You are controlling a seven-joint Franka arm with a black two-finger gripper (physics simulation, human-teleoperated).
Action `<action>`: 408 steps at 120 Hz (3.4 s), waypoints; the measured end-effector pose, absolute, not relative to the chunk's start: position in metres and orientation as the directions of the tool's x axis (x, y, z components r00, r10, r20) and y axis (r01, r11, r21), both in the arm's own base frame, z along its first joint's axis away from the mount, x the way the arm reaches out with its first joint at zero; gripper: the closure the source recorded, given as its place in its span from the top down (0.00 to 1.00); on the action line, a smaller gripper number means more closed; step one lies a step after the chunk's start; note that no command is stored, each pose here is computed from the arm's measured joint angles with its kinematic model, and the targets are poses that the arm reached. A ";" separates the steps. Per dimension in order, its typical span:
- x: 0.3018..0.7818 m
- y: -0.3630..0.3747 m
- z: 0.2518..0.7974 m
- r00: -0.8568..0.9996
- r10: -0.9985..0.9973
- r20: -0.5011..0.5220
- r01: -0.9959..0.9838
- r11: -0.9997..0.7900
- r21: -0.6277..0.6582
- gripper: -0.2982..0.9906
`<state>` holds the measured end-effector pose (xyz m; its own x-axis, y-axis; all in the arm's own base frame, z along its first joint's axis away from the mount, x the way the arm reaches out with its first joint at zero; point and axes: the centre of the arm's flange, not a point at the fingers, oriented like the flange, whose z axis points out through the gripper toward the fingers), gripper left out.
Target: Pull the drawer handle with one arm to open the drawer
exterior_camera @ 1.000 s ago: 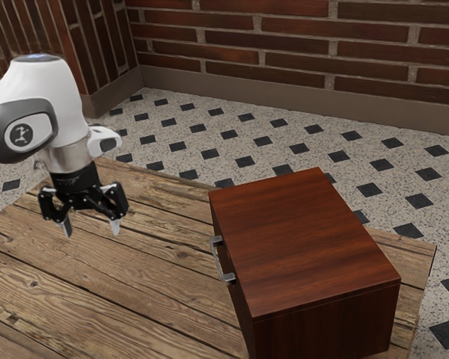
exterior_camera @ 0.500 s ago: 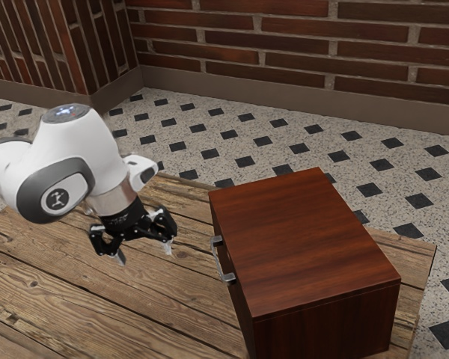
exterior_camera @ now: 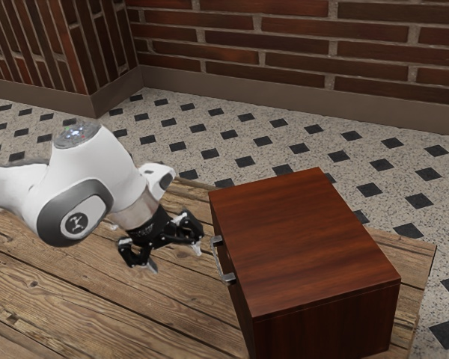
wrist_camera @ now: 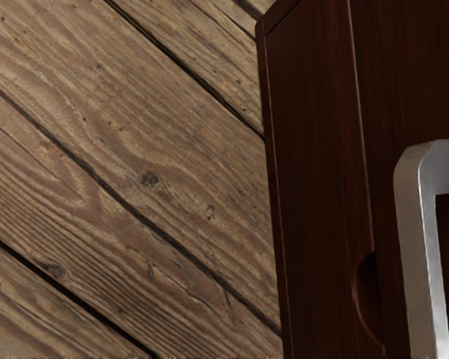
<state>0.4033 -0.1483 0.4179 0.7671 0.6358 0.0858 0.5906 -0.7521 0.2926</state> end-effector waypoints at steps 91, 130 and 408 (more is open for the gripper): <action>0.407 -0.176 0.396 0.734 0.679 0.003 0.642 -0.696 0.321 0.77; 0.408 -0.188 0.395 0.739 0.673 0.013 0.628 -0.697 0.346 0.77; 0.388 -0.065 0.571 0.763 0.582 0.282 0.411 -0.773 0.483 0.77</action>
